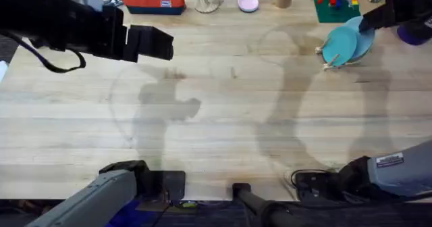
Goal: Pick up the plates from the table one by one and place each into a slot on the dish rack.
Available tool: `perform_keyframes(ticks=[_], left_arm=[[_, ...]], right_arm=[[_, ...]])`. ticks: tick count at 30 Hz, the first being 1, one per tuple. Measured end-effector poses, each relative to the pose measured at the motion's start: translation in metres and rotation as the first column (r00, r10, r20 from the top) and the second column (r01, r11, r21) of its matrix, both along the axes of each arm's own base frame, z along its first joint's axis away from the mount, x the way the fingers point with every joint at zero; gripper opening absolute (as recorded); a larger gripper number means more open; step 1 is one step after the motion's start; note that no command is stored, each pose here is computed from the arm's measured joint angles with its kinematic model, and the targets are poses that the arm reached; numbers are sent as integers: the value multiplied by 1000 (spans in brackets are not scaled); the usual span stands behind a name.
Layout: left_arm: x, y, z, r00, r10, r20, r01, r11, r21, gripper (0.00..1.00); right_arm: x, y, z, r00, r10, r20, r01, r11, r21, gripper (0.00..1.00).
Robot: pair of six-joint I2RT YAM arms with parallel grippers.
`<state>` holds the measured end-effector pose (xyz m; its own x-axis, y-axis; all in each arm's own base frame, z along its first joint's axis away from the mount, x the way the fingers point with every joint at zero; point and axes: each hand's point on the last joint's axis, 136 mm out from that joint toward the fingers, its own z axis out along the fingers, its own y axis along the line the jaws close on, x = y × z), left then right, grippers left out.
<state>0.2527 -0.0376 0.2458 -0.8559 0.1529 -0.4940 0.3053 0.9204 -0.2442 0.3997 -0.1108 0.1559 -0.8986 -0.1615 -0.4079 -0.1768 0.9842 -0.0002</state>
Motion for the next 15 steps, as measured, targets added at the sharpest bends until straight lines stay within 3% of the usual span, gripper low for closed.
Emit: perform_keyframes(ticks=[9, 15], left_arm=[[0, 0, 0, 1000, 0, 0, 0, 1000, 0, 994], [0, 0, 0, 1000, 0, 0, 0, 1000, 0, 993]], right_arm=[[0, 0, 0, 1000, 0, 0, 0, 1000, 0, 37], [0, 0, 0, 1000, 2, 0, -2, 1000, 0, 144]])
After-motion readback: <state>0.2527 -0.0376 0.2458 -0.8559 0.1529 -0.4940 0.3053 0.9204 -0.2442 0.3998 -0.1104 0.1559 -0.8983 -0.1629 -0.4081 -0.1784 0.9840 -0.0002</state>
